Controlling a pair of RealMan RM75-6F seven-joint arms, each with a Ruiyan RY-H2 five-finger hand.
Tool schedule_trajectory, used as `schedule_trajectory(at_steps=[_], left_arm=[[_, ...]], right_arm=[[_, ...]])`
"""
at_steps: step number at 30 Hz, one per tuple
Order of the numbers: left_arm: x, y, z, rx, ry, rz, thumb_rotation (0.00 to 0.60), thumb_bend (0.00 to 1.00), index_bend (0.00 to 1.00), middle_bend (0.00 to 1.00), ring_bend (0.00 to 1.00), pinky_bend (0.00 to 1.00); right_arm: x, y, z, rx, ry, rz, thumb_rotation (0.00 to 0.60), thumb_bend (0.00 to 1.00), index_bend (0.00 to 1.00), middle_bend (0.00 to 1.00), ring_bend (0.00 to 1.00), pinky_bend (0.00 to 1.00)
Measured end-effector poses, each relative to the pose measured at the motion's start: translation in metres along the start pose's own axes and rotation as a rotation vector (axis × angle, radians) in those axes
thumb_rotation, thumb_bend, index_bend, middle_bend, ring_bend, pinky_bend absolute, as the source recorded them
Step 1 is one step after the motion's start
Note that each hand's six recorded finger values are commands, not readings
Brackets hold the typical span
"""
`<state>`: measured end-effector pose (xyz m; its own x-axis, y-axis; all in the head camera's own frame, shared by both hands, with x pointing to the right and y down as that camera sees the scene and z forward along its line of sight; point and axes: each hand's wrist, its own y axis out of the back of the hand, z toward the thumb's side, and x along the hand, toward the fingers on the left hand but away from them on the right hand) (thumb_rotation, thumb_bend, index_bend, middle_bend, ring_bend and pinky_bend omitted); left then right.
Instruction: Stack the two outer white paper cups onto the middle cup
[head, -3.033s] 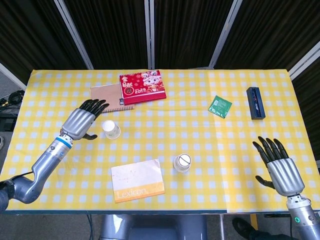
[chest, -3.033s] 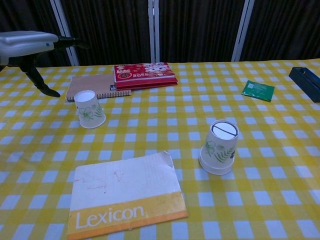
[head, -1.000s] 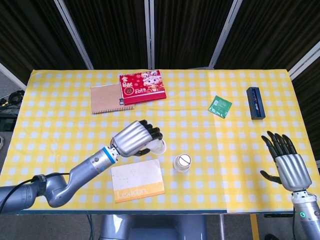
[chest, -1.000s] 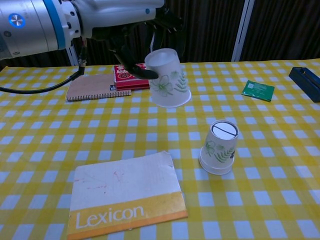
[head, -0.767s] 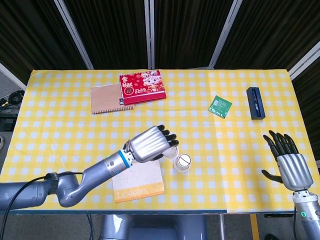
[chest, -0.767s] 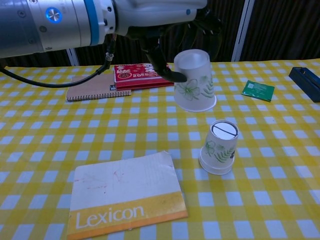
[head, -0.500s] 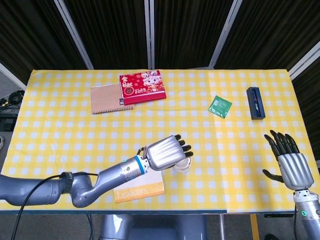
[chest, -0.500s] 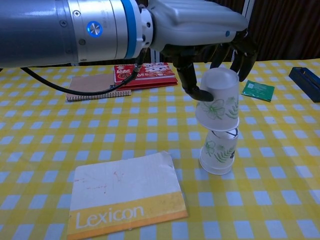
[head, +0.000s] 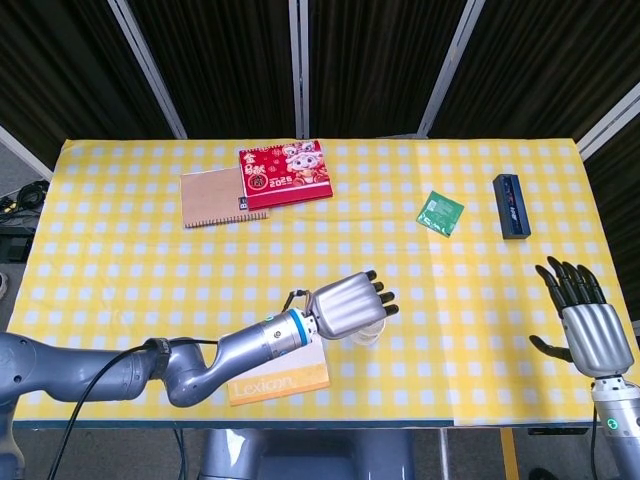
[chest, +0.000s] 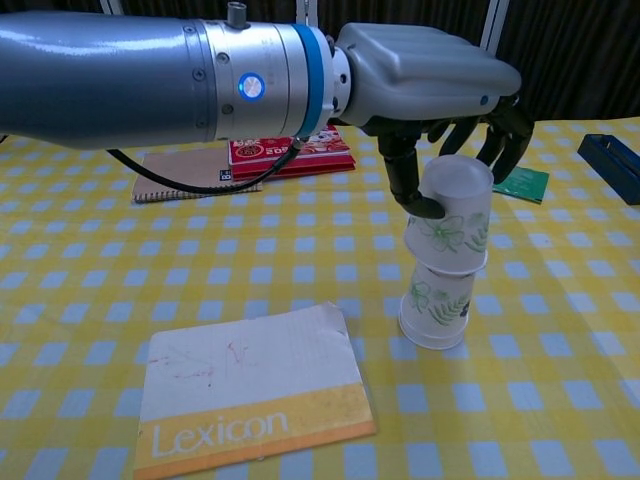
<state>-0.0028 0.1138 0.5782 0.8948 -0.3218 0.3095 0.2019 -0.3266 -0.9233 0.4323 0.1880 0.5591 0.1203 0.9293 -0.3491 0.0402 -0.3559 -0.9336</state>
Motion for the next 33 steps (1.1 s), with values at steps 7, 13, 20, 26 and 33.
schedule_trajectory(at_steps=[7,13,20,26,33], left_arm=[[0.006,-0.005,0.005,0.011,-0.012,-0.015,0.600,0.31,0.37,0.36,0.43,0.37],[0.009,-0.010,0.007,0.016,-0.009,-0.031,0.600,0.23,0.24,0.21,0.29,0.32],[0.006,-0.012,0.002,-0.007,0.017,-0.058,0.600,0.00,0.00,0.00,0.00,0.02],[-0.004,0.004,-0.019,-0.032,0.089,0.021,0.600,0.00,0.00,0.00,0.00,0.00],[-0.048,0.003,-0.088,-0.053,0.296,0.067,0.600,0.00,0.00,0.00,0.00,0.00]], right_arm=[[0.000,0.002,-0.002,-0.004,-0.005,-0.006,0.600,0.00,0.00,0.00,0.00,0.00],[0.000,0.005,-0.004,-0.010,-0.008,-0.013,0.600,0.00,0.00,0.00,0.00,0.00],[0.001,0.006,-0.004,-0.009,-0.005,-0.014,0.600,0.00,0.00,0.00,0.00,0.00],[0.002,0.006,-0.002,-0.007,0.000,-0.015,0.600,0.00,0.00,0.00,0.00,0.00],[0.004,0.007,0.002,-0.010,0.012,-0.015,0.600,0.00,0.00,0.00,0.00,0.00]])
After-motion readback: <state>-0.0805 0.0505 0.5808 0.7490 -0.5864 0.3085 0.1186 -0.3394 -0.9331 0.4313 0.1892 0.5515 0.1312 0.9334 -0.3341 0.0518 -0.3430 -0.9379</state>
